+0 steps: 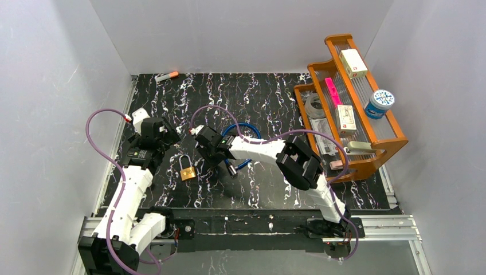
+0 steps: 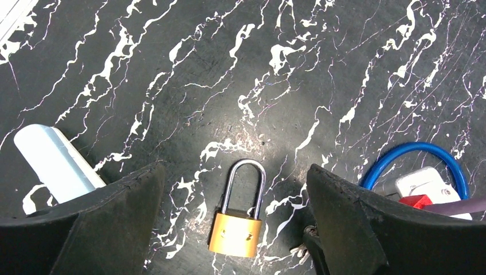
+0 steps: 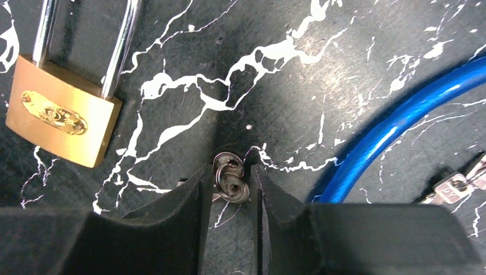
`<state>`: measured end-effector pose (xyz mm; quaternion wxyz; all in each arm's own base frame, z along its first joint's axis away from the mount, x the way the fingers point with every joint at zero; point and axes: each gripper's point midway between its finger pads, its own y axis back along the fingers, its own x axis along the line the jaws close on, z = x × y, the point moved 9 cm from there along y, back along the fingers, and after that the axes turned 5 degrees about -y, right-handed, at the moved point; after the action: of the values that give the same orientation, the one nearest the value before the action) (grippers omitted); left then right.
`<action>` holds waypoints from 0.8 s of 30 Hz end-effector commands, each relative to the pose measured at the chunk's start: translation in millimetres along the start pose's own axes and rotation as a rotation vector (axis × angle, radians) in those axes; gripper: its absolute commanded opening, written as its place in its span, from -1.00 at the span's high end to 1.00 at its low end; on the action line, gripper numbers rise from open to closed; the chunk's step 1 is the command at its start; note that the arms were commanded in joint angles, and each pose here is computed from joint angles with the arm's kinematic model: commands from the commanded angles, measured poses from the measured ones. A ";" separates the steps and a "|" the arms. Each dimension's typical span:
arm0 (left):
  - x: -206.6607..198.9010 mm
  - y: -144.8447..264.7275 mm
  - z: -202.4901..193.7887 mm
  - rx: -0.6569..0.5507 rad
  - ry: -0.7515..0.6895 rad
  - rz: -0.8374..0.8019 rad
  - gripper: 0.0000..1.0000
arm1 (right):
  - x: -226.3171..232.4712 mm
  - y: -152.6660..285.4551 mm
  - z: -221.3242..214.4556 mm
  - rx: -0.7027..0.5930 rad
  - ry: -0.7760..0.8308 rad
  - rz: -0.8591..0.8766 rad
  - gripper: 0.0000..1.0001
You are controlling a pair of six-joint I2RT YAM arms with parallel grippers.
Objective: Unlock with the key
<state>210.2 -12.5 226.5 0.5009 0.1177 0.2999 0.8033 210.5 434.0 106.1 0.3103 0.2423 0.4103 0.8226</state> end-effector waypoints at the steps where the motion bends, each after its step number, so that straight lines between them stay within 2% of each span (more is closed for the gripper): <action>1: 5.5 -2.3 -6.6 0.011 -0.004 0.049 -0.85 | 6.6 7.3 1.3 0.040 -0.011 0.070 0.23; 5: 4.9 -3.0 -7.6 0.015 0.002 0.045 -0.85 | 5.3 9.8 -3.5 0.052 -0.065 0.070 0.33; 7: 4.4 -3.4 -9.0 0.021 0.003 0.039 -0.85 | 2.7 7.1 -6.4 0.055 -0.082 0.062 0.52; 10: 2.0 -2.7 -10.5 0.036 -0.008 0.004 -0.85 | -4.5 4.1 -6.3 0.052 -0.119 0.035 0.92; 11: 0.8 -2.0 -10.7 0.043 -0.012 -0.012 -0.86 | -6.8 6.1 -3.8 0.041 -0.135 0.030 0.97; 16: -7.3 2.7 -14.1 0.076 -0.006 -0.124 -0.87 | -21.2 30.3 17.0 -0.060 -0.276 0.102 0.97; 20: -17.9 6.7 -20.5 0.111 0.016 -0.265 -0.87 | -33.4 63.9 28.9 -0.164 -0.415 0.329 0.97; 24: -28.9 12.9 -21.5 0.143 0.041 -0.395 -0.88 | -39.0 102.5 43.3 -0.300 -0.418 0.485 0.97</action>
<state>204.9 -34.1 211.9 0.5756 0.1093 0.3598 0.7261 228.4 375.3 134.3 0.3033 0.4362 0.2893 0.7962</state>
